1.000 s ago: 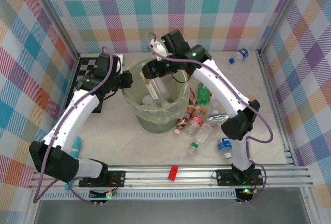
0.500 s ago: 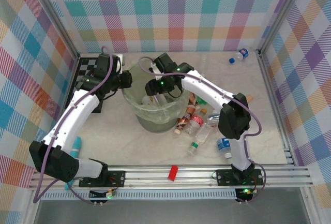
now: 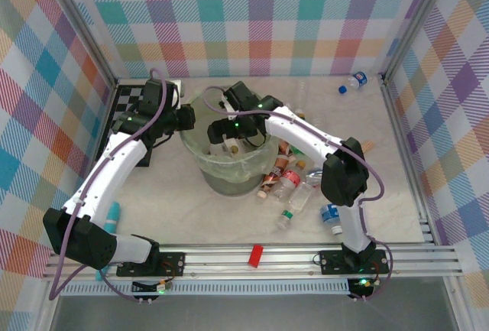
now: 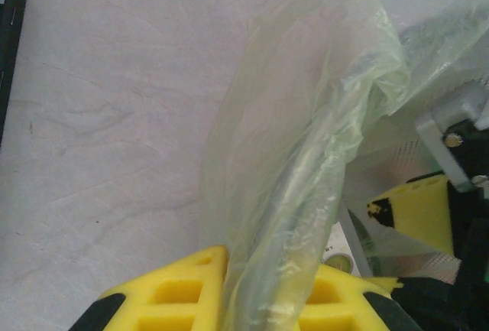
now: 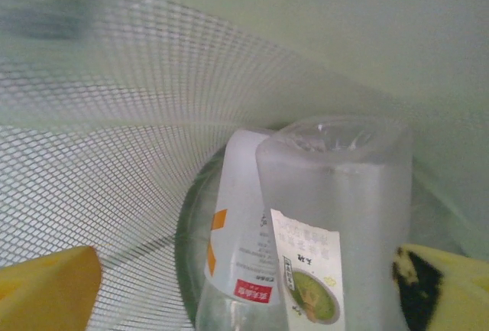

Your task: Put the plastic bottles in the bin

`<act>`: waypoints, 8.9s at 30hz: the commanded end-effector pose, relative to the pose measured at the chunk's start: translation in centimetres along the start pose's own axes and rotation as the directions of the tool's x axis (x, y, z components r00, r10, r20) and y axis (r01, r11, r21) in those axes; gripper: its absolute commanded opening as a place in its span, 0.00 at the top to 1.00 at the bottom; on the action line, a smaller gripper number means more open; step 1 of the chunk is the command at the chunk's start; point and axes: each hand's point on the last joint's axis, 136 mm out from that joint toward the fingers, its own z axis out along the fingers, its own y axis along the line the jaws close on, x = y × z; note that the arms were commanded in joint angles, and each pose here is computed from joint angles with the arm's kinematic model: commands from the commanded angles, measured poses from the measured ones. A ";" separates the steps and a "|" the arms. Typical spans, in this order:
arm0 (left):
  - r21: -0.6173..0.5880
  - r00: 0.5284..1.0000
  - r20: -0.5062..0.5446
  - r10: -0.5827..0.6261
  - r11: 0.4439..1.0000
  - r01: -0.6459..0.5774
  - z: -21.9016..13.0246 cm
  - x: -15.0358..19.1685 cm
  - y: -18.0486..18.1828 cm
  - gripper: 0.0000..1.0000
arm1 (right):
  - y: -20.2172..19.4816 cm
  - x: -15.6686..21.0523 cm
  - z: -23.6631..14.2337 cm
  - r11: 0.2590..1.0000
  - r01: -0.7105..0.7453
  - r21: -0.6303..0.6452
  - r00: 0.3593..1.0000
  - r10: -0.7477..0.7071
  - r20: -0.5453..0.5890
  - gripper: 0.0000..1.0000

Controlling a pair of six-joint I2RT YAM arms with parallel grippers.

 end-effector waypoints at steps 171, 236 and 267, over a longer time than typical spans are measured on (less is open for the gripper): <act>-0.029 0.998 0.058 -0.010 1.000 0.012 -0.2 -2.9 -0.2 1.00 | 4.1 2.9 -18.2 0.973 0.131 -0.190 0.991 -0.131 0.011 0.83; -0.034 0.996 -0.067 -0.060 0.998 0.058 -0.6 -3.5 5.2 1.00 | -12.3 0.5 -25.5 0.932 -0.212 0.292 0.947 0.123 0.297 0.00; -0.175 0.990 -0.085 -0.111 0.980 0.095 1.0 -1.5 11.6 1.00 | -30.4 8.1 -9.1 0.773 -0.554 0.310 0.816 0.578 0.015 0.22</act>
